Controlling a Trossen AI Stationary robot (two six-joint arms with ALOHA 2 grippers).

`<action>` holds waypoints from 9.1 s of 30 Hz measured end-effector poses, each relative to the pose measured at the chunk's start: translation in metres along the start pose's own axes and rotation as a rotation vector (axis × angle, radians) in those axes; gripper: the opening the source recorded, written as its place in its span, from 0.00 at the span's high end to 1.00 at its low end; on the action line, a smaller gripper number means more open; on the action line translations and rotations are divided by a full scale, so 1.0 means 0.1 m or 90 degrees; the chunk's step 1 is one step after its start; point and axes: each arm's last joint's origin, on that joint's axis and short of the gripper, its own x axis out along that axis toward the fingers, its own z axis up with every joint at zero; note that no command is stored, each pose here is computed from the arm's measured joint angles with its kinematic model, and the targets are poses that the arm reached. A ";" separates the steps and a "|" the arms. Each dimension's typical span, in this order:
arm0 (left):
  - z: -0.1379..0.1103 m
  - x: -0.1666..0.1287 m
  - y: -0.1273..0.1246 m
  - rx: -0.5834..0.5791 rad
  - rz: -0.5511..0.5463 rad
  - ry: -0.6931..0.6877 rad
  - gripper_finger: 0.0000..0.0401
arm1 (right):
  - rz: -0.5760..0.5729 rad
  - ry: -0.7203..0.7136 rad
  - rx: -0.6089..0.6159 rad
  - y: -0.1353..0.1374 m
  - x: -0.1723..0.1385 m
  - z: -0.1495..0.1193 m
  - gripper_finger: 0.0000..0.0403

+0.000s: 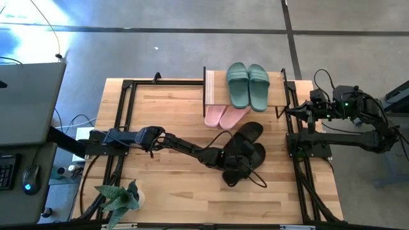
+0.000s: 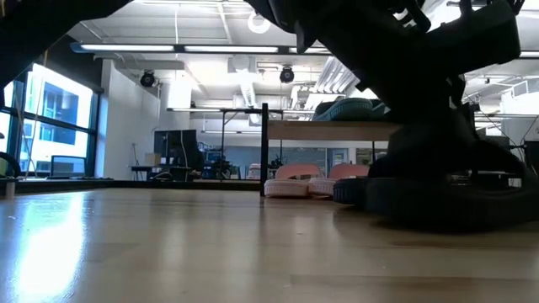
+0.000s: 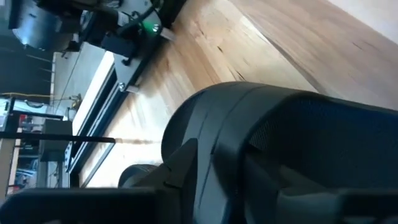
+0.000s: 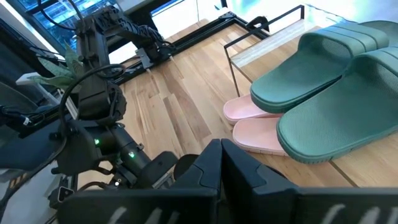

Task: Pick and place slides into the shelf
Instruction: Move the black slide to the top right of the table, then put the left black slide under the shelf

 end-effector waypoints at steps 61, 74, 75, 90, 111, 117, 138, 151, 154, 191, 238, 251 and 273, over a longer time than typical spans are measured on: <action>0.50 -2.00 1.25 -0.602 -0.172 -0.051 0.51 | 0.000 0.000 0.000 0.00 0.00 0.00 1.00; 0.22 -2.57 1.84 -0.610 -0.188 -0.135 0.51 | 0.000 0.000 0.000 0.00 0.00 0.00 1.00; 0.16 -2.60 1.89 -0.604 -0.181 -0.127 0.51 | 0.000 0.000 0.000 0.00 0.00 0.00 1.00; -0.93 -3.27 2.70 -0.542 -0.177 -0.129 0.51 | 0.000 0.000 0.000 0.00 0.00 0.00 1.00; -1.62 -3.95 2.05 -0.643 -0.169 -0.263 0.51 | 0.000 0.000 0.000 0.00 0.00 0.00 1.00; -1.97 -4.12 1.60 -0.753 -0.020 -0.334 0.51 | 0.000 0.000 0.000 0.00 0.00 0.00 1.00; -2.57 -4.49 0.74 -0.934 0.082 -0.468 0.51 | 0.000 0.000 0.000 0.00 0.00 0.00 1.00; -2.56 -4.44 0.75 -0.947 0.067 -0.454 0.51 | 0.000 0.000 0.000 0.00 0.00 0.00 1.00; -2.55 -4.42 0.75 -0.951 0.064 -0.449 0.51 | 0.000 0.000 0.000 0.00 0.00 0.00 1.00; -2.55 -4.40 0.76 -0.959 0.063 -0.445 0.51 | 0.000 0.000 0.000 0.00 0.00 0.00 1.00; -2.56 -4.39 0.74 -0.952 0.072 -0.422 0.51 | 0.000 0.000 0.000 0.00 0.00 0.00 1.00; -2.56 -4.39 0.74 -0.952 0.072 -0.422 0.51 | -0.016 -0.003 -0.171 -0.01 0.00 0.00 1.00; -2.56 -4.39 0.74 -0.953 0.071 -0.422 0.51 | -0.040 -0.052 -0.043 0.00 0.01 0.07 1.00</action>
